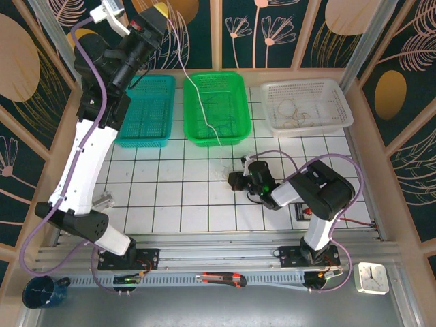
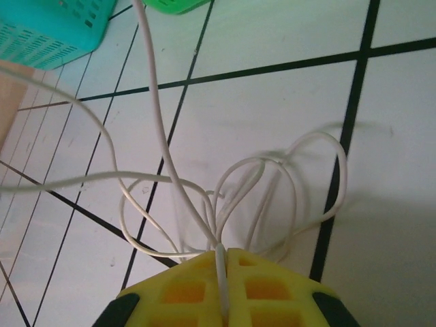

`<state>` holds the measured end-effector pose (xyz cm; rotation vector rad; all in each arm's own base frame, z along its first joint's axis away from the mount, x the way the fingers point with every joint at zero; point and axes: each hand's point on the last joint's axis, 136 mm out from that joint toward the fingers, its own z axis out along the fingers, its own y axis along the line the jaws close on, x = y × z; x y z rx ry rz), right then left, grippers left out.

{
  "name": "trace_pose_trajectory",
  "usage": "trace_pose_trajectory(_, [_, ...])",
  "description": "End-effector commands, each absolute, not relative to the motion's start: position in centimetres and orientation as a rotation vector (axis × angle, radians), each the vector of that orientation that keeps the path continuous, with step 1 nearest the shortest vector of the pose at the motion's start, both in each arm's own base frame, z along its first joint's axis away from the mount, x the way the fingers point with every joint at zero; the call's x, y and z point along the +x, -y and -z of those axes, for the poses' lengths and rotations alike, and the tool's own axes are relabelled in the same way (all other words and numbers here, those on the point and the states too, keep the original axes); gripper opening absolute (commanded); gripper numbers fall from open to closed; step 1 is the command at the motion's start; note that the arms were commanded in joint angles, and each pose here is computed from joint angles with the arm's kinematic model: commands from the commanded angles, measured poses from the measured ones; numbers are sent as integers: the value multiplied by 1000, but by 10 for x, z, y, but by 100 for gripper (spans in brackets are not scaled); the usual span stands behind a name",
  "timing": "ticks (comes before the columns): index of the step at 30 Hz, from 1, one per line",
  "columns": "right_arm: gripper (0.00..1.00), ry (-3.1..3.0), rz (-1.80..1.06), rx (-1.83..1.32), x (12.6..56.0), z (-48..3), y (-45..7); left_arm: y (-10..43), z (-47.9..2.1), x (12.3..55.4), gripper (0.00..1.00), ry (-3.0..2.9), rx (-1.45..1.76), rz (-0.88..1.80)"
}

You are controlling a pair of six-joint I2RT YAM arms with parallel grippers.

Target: Untangle the cables

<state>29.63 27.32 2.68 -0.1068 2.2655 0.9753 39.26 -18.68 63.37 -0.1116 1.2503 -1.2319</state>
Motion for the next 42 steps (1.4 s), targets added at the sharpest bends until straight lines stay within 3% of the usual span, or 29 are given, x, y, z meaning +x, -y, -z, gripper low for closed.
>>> trace_pose_trajectory(1, [0,-2303,-877,-21,298,-19,-249,174,-654,387,0,-1211,-105,1168])
trace_pose_trajectory(8, [0,-2351,-797,132,295,-3,-208,150,-686,387,0,-1167,-121,1047])
trace_pose_trajectory(13, [0,-2352,-816,132,293,-4,-207,140,-703,400,0,-1151,-132,1000])
trace_pose_trajectory(21, [1,-2307,-885,62,297,-32,-220,121,-674,440,0,-1233,-201,885])
trace_pose_trajectory(29, [43,-2262,-875,-32,300,-72,-226,98,-633,479,0,-1335,-258,632])
trace_pose_trajectory(37, [62,-2238,-844,-91,302,-102,-226,84,-599,511,0,-1405,-285,456])
trace_pose_trajectory(42, [67,-2223,-828,-92,303,-115,-223,73,-582,529,0,-1428,-300,397])
